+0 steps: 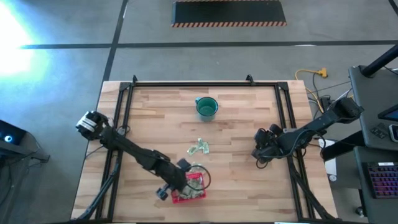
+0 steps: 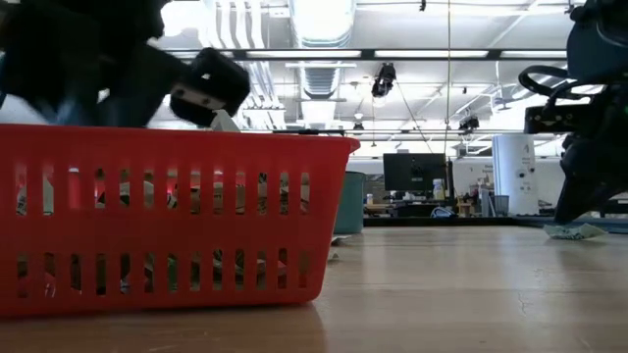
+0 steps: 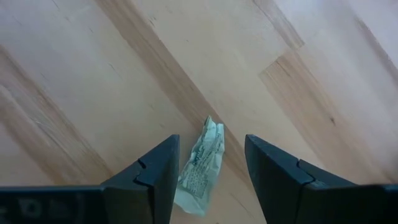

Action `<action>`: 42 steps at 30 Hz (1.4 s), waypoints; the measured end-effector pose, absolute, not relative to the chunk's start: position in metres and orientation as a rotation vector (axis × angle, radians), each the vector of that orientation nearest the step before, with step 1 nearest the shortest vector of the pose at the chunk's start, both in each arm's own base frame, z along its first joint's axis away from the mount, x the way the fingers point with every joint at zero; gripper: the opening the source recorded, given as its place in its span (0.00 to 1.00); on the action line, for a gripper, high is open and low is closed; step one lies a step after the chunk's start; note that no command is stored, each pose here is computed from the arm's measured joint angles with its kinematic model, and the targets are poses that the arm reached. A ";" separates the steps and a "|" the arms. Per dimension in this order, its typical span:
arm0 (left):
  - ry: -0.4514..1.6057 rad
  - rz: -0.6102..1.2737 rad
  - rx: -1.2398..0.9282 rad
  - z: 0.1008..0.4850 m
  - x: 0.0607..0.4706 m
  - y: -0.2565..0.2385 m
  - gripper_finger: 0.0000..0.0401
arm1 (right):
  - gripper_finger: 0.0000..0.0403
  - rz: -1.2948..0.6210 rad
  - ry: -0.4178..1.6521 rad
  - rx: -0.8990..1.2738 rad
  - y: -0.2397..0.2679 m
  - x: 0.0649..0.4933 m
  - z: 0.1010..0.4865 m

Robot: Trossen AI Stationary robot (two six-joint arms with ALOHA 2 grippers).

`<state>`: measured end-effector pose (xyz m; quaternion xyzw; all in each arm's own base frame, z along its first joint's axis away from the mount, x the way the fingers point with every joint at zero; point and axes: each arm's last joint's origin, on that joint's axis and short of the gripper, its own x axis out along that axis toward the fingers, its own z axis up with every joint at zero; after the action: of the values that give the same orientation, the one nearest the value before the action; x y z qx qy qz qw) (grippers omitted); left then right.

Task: Pick and place items into bin
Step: Put the green stevia packet into the red bin

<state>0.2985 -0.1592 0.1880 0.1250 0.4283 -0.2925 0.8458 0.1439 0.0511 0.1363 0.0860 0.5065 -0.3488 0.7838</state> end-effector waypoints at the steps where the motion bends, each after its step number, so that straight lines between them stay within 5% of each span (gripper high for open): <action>1: 0.899 -0.596 0.272 0.190 0.300 -0.159 0.00 | 0.42 -0.759 1.089 0.194 0.051 0.144 0.136; 18: 0.859 -0.600 0.264 0.205 0.296 -0.159 0.30 | 0.43 -0.801 1.127 0.224 0.037 0.138 0.121; 30: 0.763 -0.652 0.220 0.243 0.274 -0.158 0.32 | 0.05 -0.629 1.111 0.115 0.041 0.149 0.122; 42: 0.802 -0.079 0.387 0.244 0.255 -0.131 0.32 | 0.02 -0.277 0.858 -0.022 0.056 0.186 0.139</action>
<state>0.2554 -0.1314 0.2437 0.1874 0.3876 -0.0383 0.9018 0.1861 0.0564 0.1390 -0.0105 0.4145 -0.1337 0.9001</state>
